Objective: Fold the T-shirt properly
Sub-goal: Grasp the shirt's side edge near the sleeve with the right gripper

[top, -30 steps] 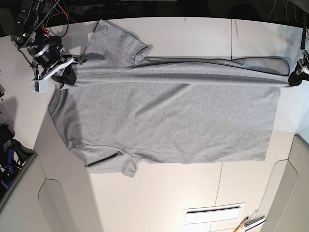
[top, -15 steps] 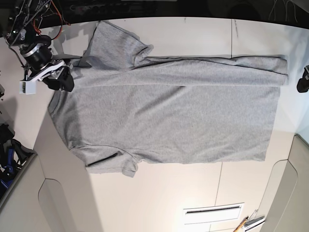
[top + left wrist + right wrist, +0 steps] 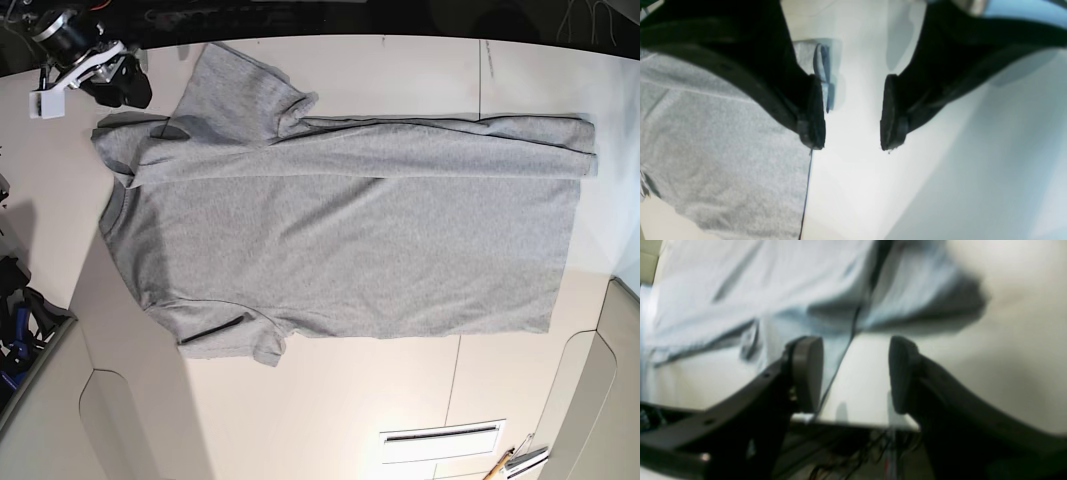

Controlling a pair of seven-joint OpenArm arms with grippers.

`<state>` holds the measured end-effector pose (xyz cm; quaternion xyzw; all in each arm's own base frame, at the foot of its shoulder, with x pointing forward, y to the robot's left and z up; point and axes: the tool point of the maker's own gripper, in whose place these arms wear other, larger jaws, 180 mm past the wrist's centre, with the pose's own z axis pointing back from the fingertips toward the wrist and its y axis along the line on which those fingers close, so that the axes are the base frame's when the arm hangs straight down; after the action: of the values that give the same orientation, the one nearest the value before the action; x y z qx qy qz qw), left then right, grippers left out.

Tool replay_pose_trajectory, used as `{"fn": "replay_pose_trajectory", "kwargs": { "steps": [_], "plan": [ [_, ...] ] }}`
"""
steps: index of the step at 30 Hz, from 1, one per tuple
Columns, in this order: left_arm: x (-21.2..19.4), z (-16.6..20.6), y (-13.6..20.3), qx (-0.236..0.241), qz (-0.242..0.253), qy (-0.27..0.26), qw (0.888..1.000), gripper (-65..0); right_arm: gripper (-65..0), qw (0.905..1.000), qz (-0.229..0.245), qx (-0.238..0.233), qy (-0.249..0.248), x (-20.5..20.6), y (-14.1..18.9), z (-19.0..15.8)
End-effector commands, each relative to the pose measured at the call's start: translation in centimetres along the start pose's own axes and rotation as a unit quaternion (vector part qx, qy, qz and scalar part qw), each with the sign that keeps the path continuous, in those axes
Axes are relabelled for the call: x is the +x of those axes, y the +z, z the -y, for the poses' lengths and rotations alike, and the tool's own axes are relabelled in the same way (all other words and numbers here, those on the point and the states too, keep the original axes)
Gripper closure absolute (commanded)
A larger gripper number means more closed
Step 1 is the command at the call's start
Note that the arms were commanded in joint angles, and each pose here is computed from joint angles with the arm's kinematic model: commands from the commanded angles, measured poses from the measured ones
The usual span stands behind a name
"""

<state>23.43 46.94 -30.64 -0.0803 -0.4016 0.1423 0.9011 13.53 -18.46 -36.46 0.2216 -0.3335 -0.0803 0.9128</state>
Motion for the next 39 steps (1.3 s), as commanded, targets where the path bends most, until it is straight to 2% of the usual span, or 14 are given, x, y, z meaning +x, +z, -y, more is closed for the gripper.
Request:
{"fn": "replay_pose_trajectory", "kwargs": {
  "steps": [1, 5, 9, 13, 17, 18, 19, 22, 23, 33, 39],
  "plan": [
    [2.7, 0.1, 0.9, 0.0, 0.026, -0.019, 0.999, -30.5, -31.1, 0.9999, 0.005, 0.01, 0.001, 0.1, 0.2, -0.4],
    [3.1, 0.2, 1.0, -0.004, 0.031, -0.017, 0.999, -30.5, -31.1, 0.9985, -0.03, 0.039, -0.024, -2.5, -1.3, -1.5],
    [3.1, 0.2, 1.0, -0.004, 0.031, -0.017, 0.999, -30.5, -31.1, 0.9927, -0.076, 0.081, -0.046, -5.8, -3.2, -3.7],
    [3.1, 0.2, 1.0, -0.005, 0.031, -0.017, 0.999, -30.5, -31.1, 0.985, -0.121, 0.111, -0.052, -8.7, -4.3, -5.7],
    [3.0, 0.2, 0.9, -0.004, 0.031, -0.017, 0.999, -30.5, -31.0, 0.9796, -0.139, 0.137, -0.049, -9.7, -4.7, -7.5],
    [3.1, 0.2, 0.9, -0.005, 0.031, -0.017, 0.999, -30.4, -29.6, 0.9788, -0.141, 0.14, -0.049, -9.9, -4.7, -7.8],
    [3.1, 0.2, 0.9, -0.005, 0.031, -0.017, 0.999, -30.4, -25.6, 0.9783, -0.143, 0.142, -0.048, -9.9, -4.7, -7.9],
    [3.1, 0.2, 1.0, -0.005, 0.031, -0.017, 0.999, -30.4, -3.8, 0.9783, -0.142, 0.143, -0.047, -9.9, -4.7, -8.0],
    [3.1, 0.2, 1.0, -0.005, 0.031, -0.017, 0.999, -30.4, 0.0, 0.9783, -0.141, 0.145, -0.045, -9.8, -4.7, -8.1],
    [3.1, 0.2, 1.0, -0.005, 0.031, -0.017, 0.999, -30.4, 0.0, 0.981, -0.094, 0.17, -0.002, -6.0, -4.9, -9.8],
    [3.1, 0.2, 1.0, -0.005, 0.031, -0.017, 0.999, -30.4, 0.0, 0.98, -0.015, 0.192, 0.052, 0.1, -6.5, -11.3]
  ]
}}
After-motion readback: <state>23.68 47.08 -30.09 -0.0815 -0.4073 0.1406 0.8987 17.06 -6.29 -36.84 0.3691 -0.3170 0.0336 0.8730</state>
